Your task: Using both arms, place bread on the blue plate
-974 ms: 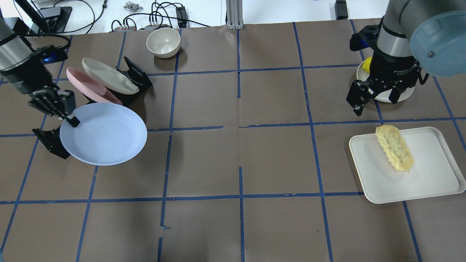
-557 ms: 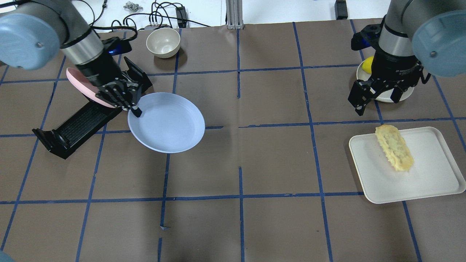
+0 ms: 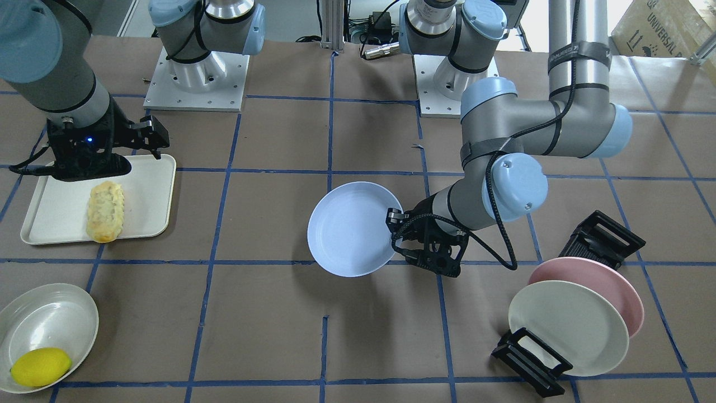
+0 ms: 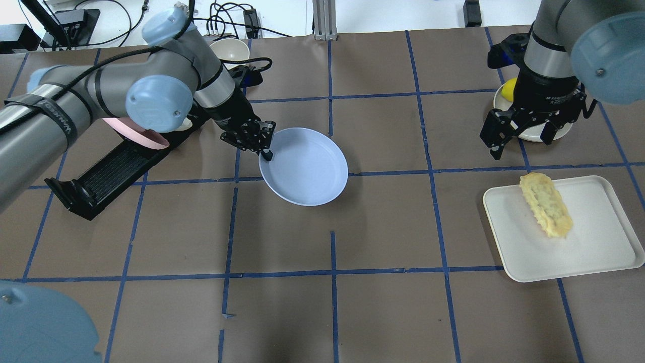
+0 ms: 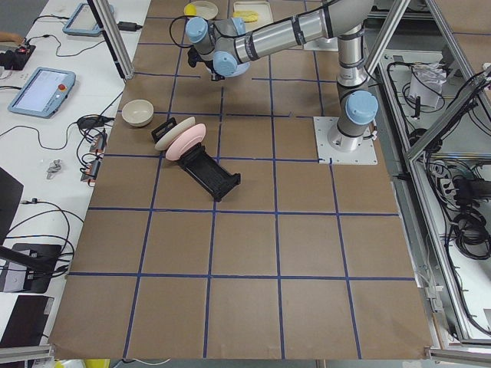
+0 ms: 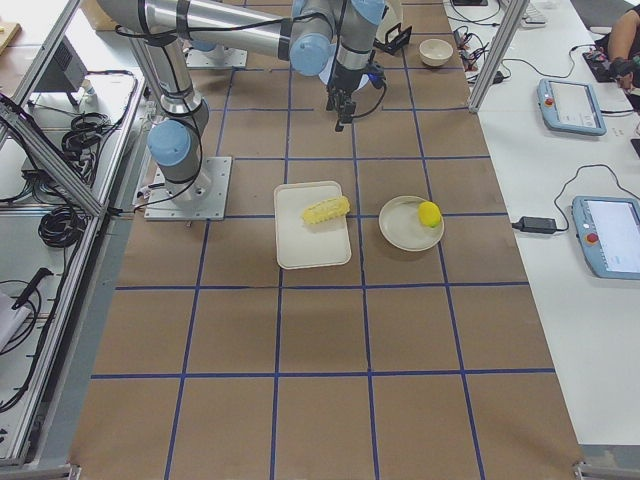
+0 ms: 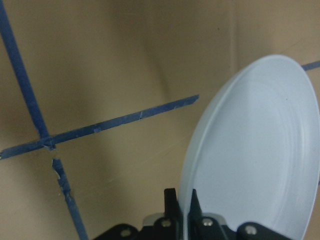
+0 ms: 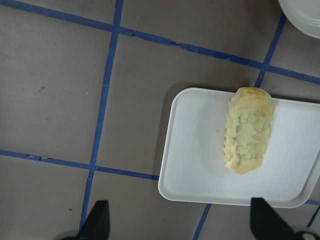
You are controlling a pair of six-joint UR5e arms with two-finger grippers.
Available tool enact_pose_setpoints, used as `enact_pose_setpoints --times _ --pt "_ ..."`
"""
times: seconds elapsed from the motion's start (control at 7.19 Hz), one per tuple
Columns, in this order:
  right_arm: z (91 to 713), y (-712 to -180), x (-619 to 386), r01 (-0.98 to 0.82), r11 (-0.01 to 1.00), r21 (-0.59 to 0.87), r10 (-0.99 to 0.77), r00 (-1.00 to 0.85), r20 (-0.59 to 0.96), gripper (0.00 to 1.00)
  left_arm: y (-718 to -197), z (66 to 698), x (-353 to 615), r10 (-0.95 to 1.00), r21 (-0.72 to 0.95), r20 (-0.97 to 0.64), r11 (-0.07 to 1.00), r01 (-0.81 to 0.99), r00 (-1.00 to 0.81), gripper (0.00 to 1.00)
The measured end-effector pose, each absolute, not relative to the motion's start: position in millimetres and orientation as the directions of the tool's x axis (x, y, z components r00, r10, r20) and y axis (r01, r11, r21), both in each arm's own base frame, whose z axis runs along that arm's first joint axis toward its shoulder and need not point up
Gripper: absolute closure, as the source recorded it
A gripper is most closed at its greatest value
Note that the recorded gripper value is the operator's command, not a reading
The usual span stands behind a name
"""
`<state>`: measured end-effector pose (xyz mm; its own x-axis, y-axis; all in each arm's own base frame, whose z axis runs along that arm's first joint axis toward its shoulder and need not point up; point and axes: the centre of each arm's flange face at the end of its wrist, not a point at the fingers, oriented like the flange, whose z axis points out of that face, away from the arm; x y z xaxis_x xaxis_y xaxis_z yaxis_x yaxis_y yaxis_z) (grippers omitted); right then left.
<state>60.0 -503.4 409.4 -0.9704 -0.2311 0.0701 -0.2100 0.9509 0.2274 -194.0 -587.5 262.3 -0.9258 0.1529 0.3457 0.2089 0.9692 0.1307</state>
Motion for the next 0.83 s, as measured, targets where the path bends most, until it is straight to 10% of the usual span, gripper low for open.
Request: enact_pose_setpoints --times 0.56,0.7,0.83 --pt "379 -507 -49 -0.210 0.941 0.265 -0.217 -0.976 -0.003 0.00 -600 216 -224 0.140 0.079 0.375 0.980 0.182 -0.916 0.97" --pt "356 -510 -74 -0.232 0.936 0.266 -0.234 -0.972 -0.022 0.00 -595 212 -232 0.137 0.085 0.378 0.980 0.182 -0.916 0.86" --pt "332 -508 -99 -0.245 0.934 0.260 -0.244 -0.969 -0.035 0.00 -588 209 -238 0.139 0.090 0.378 0.979 0.185 -0.915 0.54"
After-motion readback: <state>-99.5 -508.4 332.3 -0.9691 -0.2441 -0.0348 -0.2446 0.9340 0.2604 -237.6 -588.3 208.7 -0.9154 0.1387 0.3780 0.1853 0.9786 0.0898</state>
